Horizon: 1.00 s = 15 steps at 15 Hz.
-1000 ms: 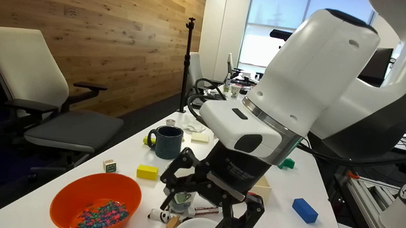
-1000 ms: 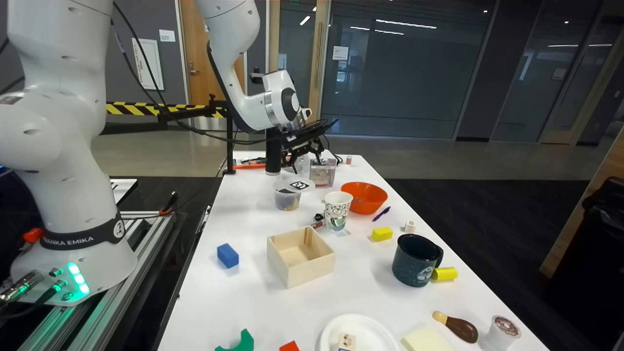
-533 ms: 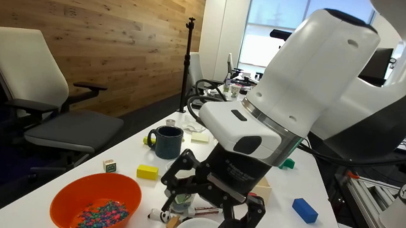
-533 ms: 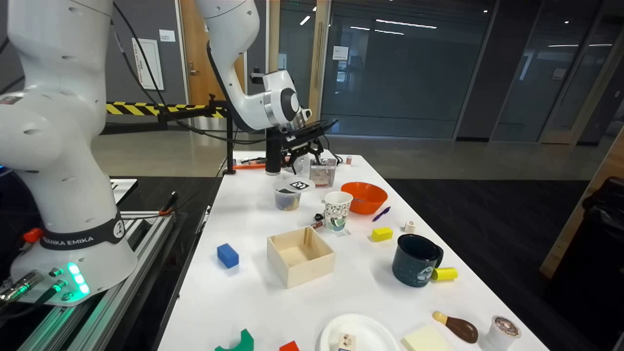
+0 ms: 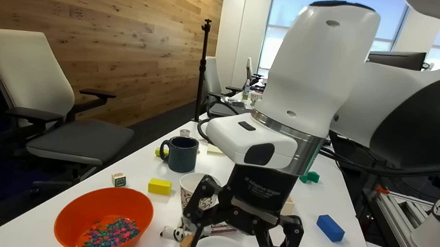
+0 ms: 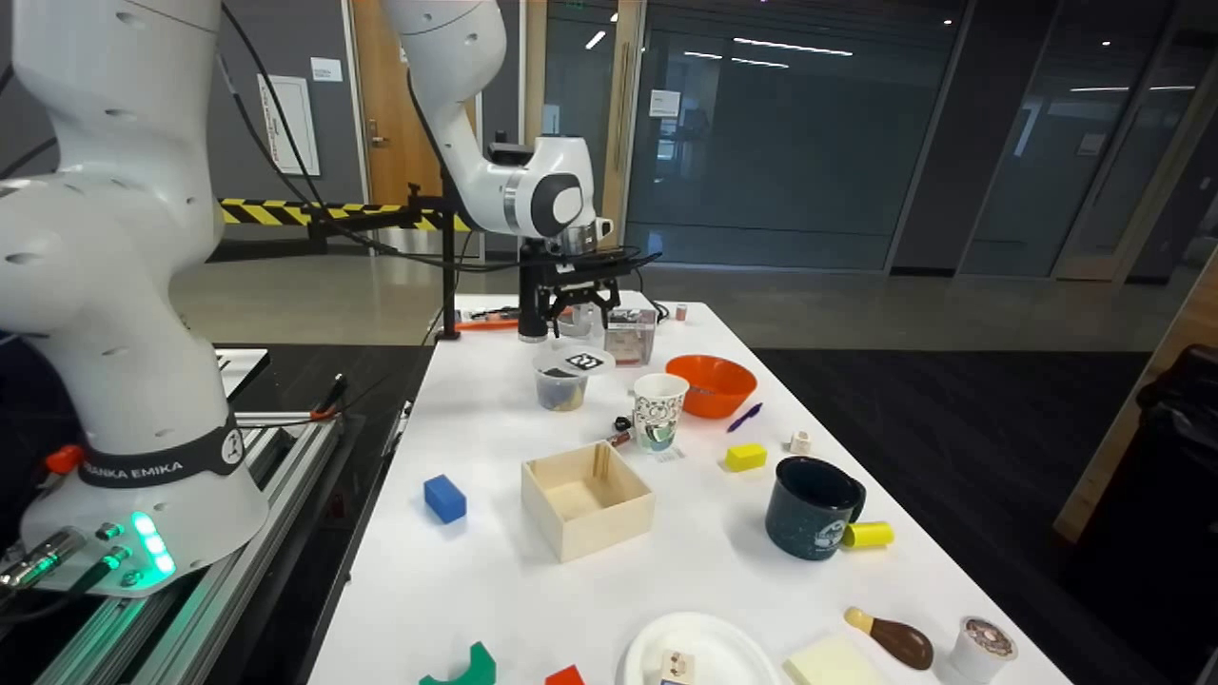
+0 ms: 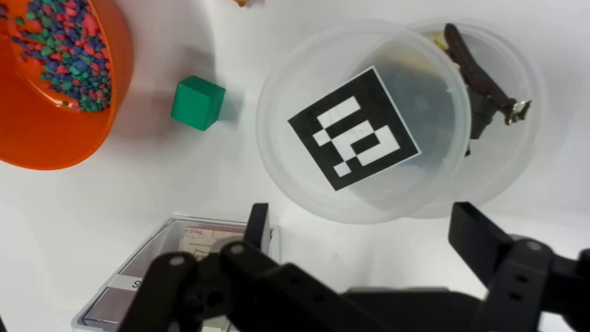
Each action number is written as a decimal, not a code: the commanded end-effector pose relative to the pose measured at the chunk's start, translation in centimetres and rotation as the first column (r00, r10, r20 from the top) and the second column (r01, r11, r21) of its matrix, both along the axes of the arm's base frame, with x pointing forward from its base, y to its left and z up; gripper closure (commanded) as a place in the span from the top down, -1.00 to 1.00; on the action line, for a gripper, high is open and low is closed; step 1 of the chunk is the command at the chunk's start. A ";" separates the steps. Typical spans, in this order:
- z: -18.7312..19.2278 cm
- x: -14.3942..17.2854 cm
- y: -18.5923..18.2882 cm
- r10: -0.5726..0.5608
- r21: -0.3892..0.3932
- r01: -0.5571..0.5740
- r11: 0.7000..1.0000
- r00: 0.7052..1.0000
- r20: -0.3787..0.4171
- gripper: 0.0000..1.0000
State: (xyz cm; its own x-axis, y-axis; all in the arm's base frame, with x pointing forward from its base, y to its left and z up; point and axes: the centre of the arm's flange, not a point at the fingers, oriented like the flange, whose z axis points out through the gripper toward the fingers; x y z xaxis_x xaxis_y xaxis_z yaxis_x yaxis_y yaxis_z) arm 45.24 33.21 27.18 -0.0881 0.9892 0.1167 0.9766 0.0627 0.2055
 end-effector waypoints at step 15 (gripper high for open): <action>-0.9 3.9 -4.1 -0.063 0.017 0.066 0.998 0.987 -0.151 1.00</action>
State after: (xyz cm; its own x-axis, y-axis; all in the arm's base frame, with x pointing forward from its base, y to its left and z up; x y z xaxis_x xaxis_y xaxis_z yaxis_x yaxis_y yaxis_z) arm 48.14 29.09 26.36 0.0145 0.9871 0.1594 0.9990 -0.0209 0.0386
